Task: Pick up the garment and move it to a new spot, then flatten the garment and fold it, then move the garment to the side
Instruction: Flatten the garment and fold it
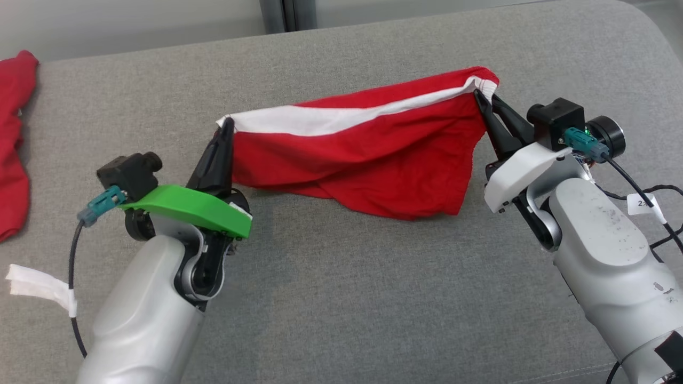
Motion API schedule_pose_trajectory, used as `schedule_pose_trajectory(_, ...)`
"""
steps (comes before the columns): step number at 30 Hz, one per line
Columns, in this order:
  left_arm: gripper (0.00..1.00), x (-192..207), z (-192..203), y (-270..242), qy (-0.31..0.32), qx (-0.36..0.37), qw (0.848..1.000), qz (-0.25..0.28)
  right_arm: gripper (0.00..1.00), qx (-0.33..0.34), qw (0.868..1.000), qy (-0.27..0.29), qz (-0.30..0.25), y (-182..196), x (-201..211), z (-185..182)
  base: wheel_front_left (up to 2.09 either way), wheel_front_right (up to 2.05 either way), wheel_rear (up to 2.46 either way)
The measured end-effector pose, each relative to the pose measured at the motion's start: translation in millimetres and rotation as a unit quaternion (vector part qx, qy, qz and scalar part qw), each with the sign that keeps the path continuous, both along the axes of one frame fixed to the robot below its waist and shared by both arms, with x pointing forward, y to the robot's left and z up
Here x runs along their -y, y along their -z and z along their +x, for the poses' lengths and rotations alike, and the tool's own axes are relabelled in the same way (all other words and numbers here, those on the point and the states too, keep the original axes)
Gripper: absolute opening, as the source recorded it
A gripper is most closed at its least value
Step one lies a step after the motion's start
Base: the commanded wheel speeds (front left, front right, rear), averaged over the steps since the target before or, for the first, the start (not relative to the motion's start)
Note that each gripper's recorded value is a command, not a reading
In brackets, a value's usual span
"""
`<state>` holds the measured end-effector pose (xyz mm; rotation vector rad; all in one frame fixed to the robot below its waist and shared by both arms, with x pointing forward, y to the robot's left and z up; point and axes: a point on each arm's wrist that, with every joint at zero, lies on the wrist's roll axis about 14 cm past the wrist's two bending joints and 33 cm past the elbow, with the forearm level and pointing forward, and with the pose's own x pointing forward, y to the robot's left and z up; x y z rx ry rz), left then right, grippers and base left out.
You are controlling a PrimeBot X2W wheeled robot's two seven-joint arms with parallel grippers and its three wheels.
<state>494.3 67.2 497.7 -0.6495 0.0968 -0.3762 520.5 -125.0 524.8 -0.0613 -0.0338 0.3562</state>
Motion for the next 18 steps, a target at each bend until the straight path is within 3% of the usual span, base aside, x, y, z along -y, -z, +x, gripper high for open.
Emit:
schedule_pose_trajectory(8, 0.0, -17.5, -10.0, -84.7, -0.023, 0.138, 0.99, 0.003, 0.0, 0.102, 0.994, -0.04, -0.008, -68.6, -15.5, -16.3, 0.0, 0.0, 0.0)
schedule_pose_trajectory(18, 0.0, -39.3, -50.9, -190.4, -0.035, 0.309, 0.95, 0.03, 0.0, 0.25, 0.965, -0.075, -0.001, -171.2, -24.0, -71.1, 0.0, 0.0, 0.0)
